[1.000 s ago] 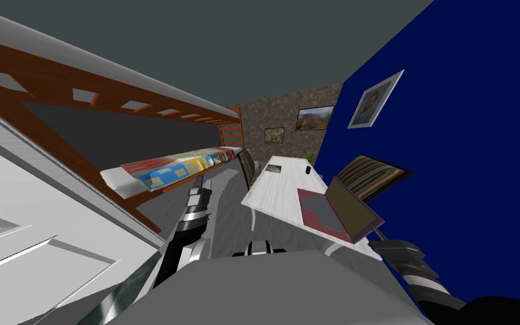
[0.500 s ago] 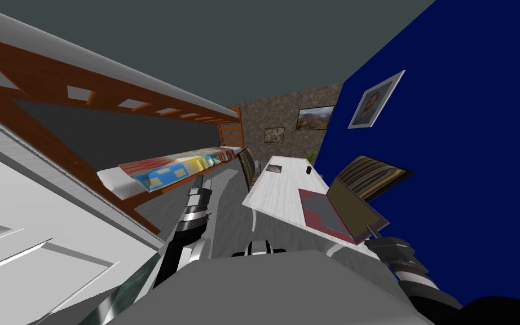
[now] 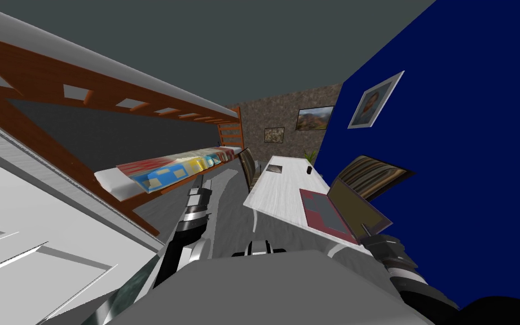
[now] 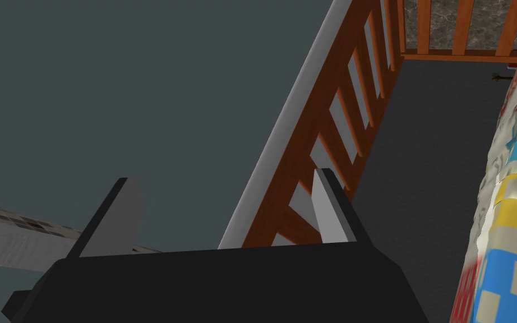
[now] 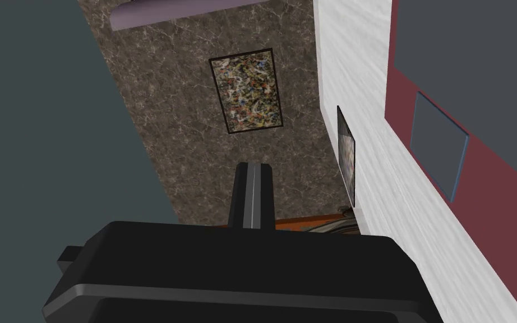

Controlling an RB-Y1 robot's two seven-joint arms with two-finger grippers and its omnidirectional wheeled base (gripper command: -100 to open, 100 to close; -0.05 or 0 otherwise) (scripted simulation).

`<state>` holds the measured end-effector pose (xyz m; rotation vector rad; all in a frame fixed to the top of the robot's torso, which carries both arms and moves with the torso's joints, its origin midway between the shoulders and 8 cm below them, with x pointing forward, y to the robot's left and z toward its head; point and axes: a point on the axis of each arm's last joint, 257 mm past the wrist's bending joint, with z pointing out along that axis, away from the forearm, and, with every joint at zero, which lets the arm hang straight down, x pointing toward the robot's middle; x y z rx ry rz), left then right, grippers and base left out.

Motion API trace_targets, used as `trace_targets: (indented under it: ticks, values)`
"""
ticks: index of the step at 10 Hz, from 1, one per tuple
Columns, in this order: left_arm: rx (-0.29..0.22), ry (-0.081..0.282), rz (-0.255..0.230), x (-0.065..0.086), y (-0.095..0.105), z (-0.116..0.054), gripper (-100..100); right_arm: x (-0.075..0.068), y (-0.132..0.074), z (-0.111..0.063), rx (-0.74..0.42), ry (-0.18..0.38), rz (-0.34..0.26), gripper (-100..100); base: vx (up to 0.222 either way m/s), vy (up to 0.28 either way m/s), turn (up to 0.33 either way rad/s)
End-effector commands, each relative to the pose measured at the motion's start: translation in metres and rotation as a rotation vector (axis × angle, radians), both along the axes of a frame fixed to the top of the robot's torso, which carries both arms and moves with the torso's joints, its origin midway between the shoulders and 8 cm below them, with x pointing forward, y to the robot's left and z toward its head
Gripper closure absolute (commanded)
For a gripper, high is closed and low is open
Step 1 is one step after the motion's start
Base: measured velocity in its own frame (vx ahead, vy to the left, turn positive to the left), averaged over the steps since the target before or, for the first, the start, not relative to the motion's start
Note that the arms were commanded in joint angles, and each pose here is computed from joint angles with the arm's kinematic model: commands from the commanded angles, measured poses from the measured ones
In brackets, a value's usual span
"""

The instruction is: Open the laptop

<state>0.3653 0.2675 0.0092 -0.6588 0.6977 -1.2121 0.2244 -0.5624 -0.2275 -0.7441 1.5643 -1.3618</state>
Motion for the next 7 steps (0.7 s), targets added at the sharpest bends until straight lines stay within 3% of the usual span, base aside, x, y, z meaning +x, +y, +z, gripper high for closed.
trace_targets:
  ticks: [1,2,7]
  values:
    - [0.0,0.0,0.0,0.0,0.0,0.0,0,0.002,0.003,0.0,-0.025,0.011,0.001,100,0.008,0.016,-0.003]
    - [0.0,0.0,0.0,0.0,0.0,0.0,0,0.005,-0.001,0.007,-0.049,0.016,0.015,-100,0.0,0.0,0.0]
    - [0.0,0.0,0.0,0.0,0.0,0.0,0,0.014,-0.017,0.027,-0.053,0.008,0.043,-100,-0.01,-0.014,0.013]
